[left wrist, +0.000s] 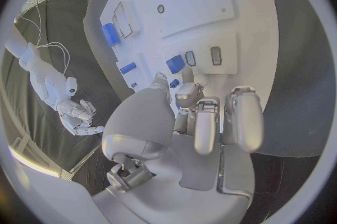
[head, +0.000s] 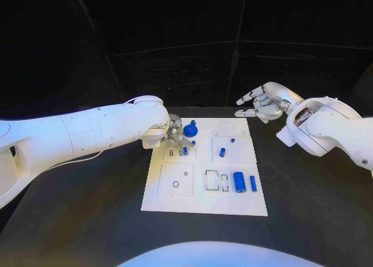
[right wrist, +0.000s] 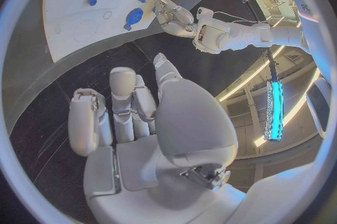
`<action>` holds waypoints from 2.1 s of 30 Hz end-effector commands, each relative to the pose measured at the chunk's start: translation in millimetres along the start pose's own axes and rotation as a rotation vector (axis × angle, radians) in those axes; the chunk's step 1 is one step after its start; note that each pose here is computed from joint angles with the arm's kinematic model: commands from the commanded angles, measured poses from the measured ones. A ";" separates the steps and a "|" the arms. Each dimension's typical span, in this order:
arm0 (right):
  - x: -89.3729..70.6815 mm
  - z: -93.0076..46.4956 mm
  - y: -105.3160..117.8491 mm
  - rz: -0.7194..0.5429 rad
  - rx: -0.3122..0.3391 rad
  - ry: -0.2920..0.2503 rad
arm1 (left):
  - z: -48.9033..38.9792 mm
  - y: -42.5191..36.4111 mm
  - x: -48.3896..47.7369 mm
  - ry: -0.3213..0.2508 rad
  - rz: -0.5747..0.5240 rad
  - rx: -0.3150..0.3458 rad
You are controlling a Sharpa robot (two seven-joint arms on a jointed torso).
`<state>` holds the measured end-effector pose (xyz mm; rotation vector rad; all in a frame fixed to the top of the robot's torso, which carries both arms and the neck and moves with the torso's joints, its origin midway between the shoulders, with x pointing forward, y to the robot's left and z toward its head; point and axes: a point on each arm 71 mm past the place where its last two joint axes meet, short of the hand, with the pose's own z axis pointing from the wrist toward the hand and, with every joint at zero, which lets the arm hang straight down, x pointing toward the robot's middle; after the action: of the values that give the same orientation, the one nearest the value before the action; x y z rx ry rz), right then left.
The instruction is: Assemble the parts on the task board
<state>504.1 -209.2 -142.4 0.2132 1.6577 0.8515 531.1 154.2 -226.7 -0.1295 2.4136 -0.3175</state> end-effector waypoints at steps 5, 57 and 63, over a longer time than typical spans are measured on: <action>-1.0 0.7 1.1 -0.013 0.001 -0.007 | 1.0 -1.7 2.1 0.025 0.018 -0.006; -1.6 5.1 0.0 -0.021 0.003 -0.022 | -3.1 -3.2 9.5 0.047 -0.089 0.035; -3.4 5.1 -2.8 -0.023 0.010 -0.027 | -11.2 7.0 9.9 0.014 -0.163 0.047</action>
<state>509.9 -210.7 -144.2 0.2155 1.6551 0.8171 515.9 162.5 -229.6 -0.2206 2.4501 -0.4026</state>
